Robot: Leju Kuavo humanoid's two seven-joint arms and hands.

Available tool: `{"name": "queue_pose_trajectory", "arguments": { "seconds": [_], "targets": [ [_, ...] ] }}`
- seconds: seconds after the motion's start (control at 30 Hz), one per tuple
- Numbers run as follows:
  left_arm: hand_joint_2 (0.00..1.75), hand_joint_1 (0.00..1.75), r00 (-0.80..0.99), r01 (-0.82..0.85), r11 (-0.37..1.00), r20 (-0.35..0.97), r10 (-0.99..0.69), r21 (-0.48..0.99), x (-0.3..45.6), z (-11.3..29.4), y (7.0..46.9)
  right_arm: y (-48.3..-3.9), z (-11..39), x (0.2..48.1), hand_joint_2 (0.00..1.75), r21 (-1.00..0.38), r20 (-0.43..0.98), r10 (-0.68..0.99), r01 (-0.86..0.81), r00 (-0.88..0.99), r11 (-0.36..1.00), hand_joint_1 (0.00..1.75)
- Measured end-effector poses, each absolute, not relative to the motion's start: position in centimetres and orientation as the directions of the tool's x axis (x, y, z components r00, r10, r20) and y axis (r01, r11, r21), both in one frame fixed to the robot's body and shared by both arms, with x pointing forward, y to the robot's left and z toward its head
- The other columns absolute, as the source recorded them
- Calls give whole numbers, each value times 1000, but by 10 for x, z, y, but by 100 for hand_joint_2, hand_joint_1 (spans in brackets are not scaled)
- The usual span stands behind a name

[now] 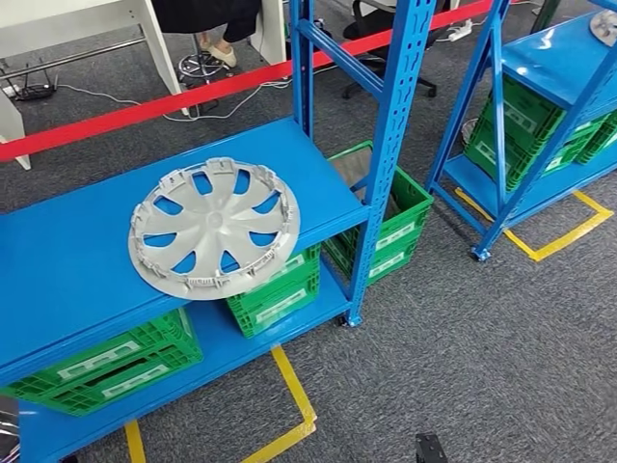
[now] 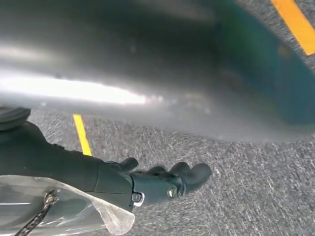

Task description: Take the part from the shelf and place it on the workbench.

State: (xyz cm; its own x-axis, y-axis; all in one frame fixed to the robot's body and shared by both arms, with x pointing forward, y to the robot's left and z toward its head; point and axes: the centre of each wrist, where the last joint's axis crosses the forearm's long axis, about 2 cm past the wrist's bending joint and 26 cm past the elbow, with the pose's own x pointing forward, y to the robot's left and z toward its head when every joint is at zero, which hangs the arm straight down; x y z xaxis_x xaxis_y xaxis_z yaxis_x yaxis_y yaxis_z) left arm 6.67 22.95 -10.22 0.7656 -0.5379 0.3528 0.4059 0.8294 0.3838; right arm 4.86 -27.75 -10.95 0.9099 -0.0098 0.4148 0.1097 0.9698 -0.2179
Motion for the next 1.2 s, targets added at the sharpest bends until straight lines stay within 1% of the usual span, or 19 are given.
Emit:
{"name": "queue_pose_trajectory", "arguments": {
  "seconds": [0.6,0.73,1.03,1.17,1.2],
  "targets": [
    [0,0,784,383,834,339,-521,396,61,-103,234,-273,-109,52,0,-210,430,15,84,903,974,0],
    [175,0,785,378,838,344,-515,394,64,-103,233,-273,-109,49,0,-192,428,14,76,904,978,0],
    [175,0,783,372,846,361,-507,382,63,-103,233,-270,-110,48,0,-157,432,5,69,902,985,0],
    [175,0,789,371,853,360,-498,368,62,-103,234,-269,-110,47,175,-146,426,-9,78,905,986,0],
    [175,0,796,365,858,357,-489,361,62,-104,234,-268,-110,46,175,-139,422,-20,86,907,986,0]
  ]
}}
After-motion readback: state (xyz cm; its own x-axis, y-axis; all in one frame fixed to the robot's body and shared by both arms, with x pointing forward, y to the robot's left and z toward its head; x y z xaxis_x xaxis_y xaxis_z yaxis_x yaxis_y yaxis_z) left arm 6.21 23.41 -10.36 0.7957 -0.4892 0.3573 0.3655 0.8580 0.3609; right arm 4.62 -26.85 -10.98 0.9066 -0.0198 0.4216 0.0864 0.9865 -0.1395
